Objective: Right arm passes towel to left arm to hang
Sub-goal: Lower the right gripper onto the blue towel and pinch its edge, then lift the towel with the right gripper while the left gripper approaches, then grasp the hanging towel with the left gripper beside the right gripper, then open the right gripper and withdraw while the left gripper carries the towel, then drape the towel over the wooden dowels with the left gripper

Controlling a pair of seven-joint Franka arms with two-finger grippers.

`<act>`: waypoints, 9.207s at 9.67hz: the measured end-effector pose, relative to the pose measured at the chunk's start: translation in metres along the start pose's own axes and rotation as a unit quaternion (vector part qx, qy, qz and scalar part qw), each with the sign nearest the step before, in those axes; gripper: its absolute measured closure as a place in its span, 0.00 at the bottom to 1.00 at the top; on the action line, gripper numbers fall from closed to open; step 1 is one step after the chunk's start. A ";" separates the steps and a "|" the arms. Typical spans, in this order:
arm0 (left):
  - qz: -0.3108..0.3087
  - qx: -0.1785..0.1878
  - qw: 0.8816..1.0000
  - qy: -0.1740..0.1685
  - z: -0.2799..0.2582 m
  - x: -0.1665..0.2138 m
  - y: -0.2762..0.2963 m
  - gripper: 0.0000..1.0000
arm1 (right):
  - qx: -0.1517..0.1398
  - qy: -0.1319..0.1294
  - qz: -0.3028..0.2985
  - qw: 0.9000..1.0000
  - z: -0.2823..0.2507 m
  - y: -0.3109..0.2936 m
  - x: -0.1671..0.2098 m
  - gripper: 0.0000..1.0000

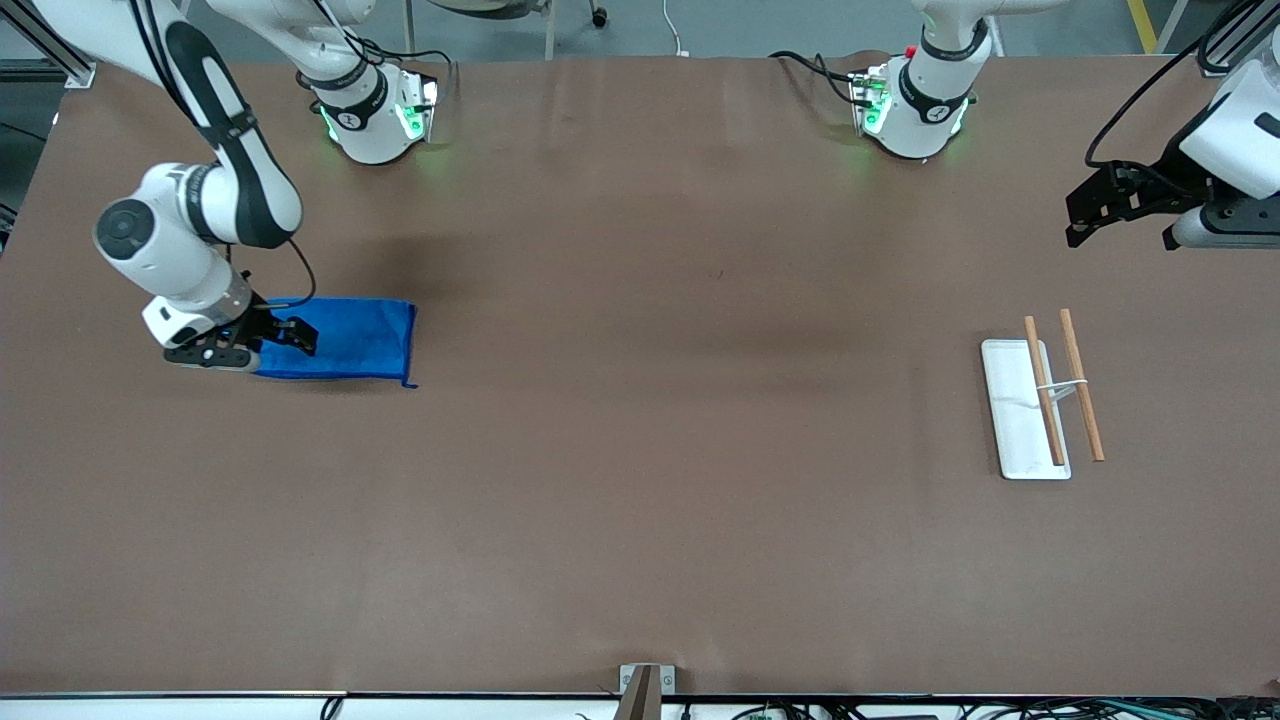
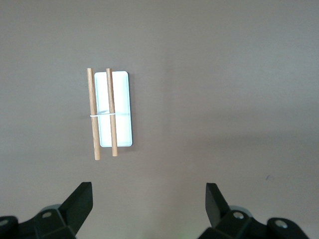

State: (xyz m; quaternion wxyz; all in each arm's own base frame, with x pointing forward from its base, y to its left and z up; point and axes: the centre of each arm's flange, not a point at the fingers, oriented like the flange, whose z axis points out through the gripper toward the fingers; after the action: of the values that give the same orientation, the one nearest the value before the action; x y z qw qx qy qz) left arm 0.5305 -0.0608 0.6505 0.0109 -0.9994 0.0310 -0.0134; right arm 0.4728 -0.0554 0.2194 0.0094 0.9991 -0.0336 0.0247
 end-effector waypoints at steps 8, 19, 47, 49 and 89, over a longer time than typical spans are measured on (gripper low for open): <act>0.000 0.000 1.000 -0.001 0.000 0.000 0.000 0.00 | 0.001 -0.046 -0.004 0.999 0.049 -0.002 -0.026 0.35; -0.006 -0.169 0.985 -0.028 0.042 0.030 0.018 0.00 | -0.007 -0.115 0.001 0.993 -0.186 -0.116 0.086 0.95; -0.058 -0.719 0.650 -0.238 0.315 0.074 0.215 0.55 | 0.562 -0.058 0.223 0.795 -0.286 -0.476 0.032 0.95; -0.058 -0.721 0.650 -0.234 0.313 0.076 0.212 0.59 | 0.562 -0.058 0.222 0.795 -0.286 -0.477 0.031 0.95; -0.389 -0.060 0.906 -0.155 0.252 0.064 -0.212 0.98 | 0.017 -0.017 0.091 0.996 -0.441 0.038 0.079 0.00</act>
State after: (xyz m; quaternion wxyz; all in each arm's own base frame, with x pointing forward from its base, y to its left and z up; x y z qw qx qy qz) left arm 0.6139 0.1523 0.4046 -0.0502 -0.9203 -0.3615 0.1407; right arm 0.5275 -0.0897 0.6648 -0.0102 0.9921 -0.1244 0.0086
